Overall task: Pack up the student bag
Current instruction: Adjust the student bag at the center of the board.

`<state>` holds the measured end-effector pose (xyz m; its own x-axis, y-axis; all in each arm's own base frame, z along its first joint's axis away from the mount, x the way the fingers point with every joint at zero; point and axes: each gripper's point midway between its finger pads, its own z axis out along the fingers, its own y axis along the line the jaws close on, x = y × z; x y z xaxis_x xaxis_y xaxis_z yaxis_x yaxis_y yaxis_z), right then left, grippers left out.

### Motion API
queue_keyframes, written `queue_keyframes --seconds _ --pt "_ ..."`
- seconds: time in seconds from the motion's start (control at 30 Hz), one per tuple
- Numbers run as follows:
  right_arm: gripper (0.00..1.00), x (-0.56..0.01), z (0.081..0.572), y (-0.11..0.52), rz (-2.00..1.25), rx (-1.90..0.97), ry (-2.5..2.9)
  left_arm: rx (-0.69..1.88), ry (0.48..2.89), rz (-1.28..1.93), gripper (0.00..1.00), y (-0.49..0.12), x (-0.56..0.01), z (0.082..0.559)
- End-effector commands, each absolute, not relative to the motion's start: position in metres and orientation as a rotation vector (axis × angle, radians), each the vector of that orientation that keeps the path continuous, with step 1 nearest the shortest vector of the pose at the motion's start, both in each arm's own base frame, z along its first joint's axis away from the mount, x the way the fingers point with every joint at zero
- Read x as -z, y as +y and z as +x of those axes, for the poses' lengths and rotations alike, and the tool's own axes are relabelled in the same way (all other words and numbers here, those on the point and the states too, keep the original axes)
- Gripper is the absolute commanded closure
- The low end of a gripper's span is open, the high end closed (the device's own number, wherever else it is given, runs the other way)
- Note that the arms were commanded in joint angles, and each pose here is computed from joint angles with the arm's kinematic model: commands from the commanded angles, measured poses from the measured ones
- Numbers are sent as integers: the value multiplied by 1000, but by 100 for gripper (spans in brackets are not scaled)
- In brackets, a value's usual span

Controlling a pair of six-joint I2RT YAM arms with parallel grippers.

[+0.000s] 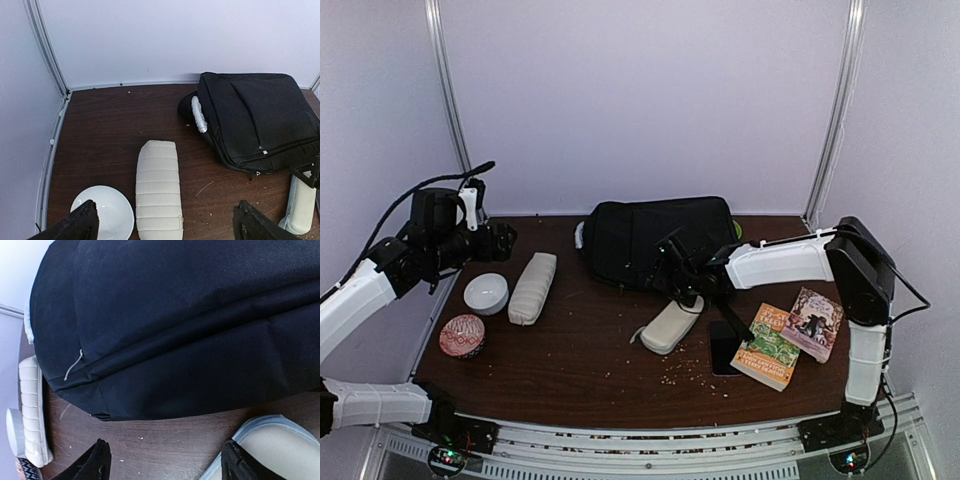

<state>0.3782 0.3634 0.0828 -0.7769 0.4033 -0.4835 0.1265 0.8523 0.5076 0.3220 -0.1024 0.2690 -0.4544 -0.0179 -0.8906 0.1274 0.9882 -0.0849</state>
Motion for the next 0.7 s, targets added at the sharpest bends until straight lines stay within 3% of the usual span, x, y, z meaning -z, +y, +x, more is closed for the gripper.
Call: queue_keyframes --seconds 0.0,0.5,0.67 --pt "23 -95 388 365 554 -745 2369 207 2004 72 5 -109 -283 326" --pt "22 -60 420 342 973 -821 2261 199 2007 65 5 -107 -282 325" --pt "29 -50 431 342 1038 -822 2246 193 2008 64 5 -106 -282 325"
